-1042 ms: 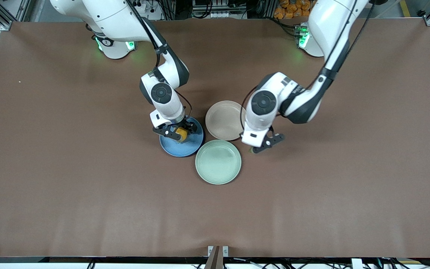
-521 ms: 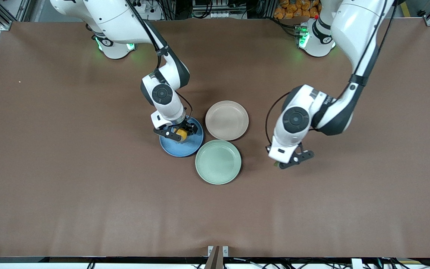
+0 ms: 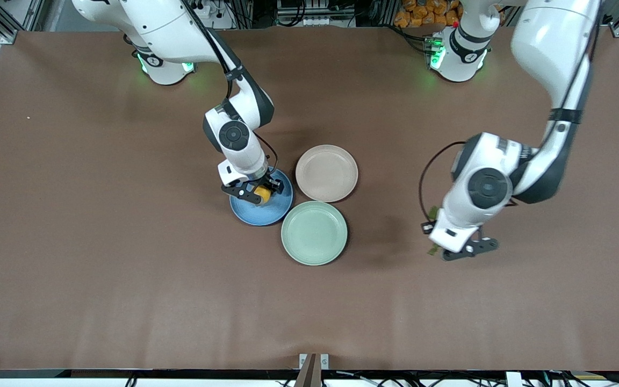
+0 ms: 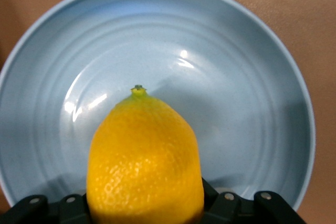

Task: Pick lemon and lettuce from blue and beige plates
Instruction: 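Lift the lettuce off the beige plate and carry it away with the left gripper, then lower and release the lettuce while the right gripper lifts the lemon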

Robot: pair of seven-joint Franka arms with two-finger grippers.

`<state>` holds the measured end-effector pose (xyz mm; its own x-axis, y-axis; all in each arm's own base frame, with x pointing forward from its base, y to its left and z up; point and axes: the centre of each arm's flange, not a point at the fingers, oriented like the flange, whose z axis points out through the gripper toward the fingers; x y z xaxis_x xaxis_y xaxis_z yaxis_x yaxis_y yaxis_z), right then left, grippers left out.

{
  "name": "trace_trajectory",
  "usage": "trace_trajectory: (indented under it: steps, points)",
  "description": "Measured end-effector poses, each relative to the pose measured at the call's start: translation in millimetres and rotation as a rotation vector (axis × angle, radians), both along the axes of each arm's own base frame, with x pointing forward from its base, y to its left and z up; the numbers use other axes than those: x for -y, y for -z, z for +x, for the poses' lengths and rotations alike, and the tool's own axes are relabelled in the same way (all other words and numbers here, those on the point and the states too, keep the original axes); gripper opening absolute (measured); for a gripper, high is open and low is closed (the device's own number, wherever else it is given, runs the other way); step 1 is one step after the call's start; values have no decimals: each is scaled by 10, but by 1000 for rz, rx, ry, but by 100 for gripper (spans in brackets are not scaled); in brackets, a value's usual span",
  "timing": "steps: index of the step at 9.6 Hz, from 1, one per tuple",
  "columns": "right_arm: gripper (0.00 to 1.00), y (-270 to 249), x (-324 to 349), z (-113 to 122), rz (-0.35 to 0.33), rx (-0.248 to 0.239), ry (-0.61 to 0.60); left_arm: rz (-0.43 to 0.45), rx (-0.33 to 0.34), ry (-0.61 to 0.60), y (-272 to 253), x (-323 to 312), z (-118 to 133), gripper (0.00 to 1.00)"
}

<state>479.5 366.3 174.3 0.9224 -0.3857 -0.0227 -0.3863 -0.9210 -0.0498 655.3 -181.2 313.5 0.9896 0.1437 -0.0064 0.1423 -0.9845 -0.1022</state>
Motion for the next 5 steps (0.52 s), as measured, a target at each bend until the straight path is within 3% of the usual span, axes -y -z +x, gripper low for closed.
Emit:
trace_trajectory:
  steps: [4, 5]
  points:
    - [52, -64, -15, 75, -2, -3, 5, -4, -40, 175, 83, -316, 55, 5]
    - [52, -122, -29, 125, -16, -28, 6, -5, -49, 197, 121, -361, 62, 11]
